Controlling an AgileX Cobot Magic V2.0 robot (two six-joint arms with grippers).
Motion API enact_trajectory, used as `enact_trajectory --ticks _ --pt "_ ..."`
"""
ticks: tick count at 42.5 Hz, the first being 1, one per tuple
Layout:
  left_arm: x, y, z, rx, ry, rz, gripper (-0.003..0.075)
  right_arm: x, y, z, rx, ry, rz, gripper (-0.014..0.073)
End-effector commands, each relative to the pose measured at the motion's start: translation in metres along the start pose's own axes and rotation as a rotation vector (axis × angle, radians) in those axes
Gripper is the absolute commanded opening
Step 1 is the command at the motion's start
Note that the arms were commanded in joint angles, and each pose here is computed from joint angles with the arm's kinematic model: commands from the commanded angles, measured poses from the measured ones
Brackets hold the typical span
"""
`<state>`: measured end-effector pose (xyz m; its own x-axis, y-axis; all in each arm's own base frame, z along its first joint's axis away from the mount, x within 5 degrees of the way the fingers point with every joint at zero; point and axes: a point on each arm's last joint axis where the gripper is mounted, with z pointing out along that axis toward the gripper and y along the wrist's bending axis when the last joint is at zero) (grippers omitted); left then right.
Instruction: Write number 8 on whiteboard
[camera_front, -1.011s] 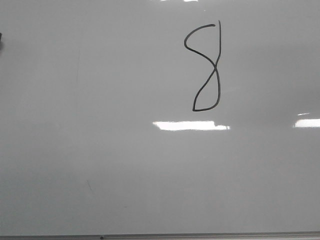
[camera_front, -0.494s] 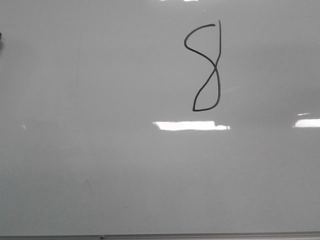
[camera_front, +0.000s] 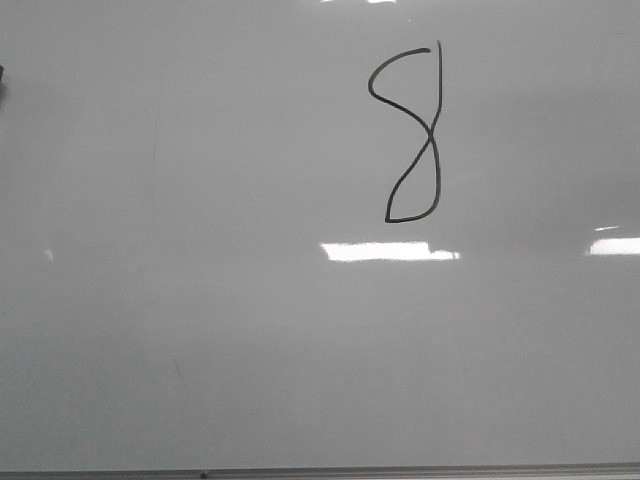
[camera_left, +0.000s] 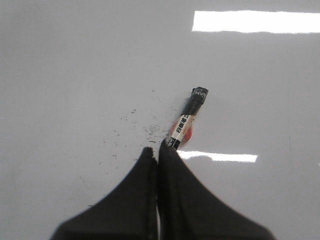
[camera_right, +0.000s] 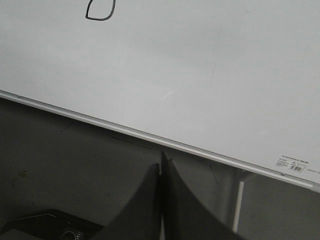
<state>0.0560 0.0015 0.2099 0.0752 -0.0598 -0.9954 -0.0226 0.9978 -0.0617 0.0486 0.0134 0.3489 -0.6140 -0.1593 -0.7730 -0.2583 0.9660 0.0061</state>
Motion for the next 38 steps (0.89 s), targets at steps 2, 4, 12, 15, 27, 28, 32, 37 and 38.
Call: enact_trajectory --ticks 2,4,12,15,27,28,32,37,38 --pt "-0.005 0.0 -0.001 0.008 -0.088 -0.008 -0.0021 -0.01 -0.001 -0.004 0.014 -0.081 -0.004 -0.0069" --pt "-0.005 0.0 -0.001 0.008 -0.088 -0.008 -0.002 -0.01 -0.001 -0.004 0.014 -0.081 -0.004 -0.0069" --pt "-0.005 0.0 -0.001 0.008 -0.088 -0.008 -0.0021 -0.01 -0.001 -0.004 0.014 -0.081 -0.004 -0.0069" --pt "-0.005 0.0 -0.001 0.008 -0.088 -0.008 -0.002 -0.01 -0.001 -0.004 0.014 -0.081 -0.004 -0.0069" --pt "-0.005 0.0 -0.001 0.008 -0.088 -0.008 -0.002 -0.001 -0.004 -0.007 0.065 -0.18 0.013 -0.0069" --pt "-0.005 0.0 -0.001 0.008 -0.088 -0.008 -0.0021 0.0 -0.005 -0.006 0.077 -0.225 0.02 -0.0069" --pt "-0.005 0.0 -0.001 0.008 -0.088 -0.008 -0.002 0.014 -0.008 0.003 0.154 -0.389 0.053 -0.0069" --pt "-0.005 0.0 -0.001 0.008 -0.088 -0.008 -0.002 0.033 -0.013 0.018 0.251 -0.58 0.076 -0.0069" --pt "-0.005 0.0 -0.001 0.008 -0.088 -0.008 -0.002 0.038 -0.014 0.024 0.263 -0.609 0.076 -0.0069"
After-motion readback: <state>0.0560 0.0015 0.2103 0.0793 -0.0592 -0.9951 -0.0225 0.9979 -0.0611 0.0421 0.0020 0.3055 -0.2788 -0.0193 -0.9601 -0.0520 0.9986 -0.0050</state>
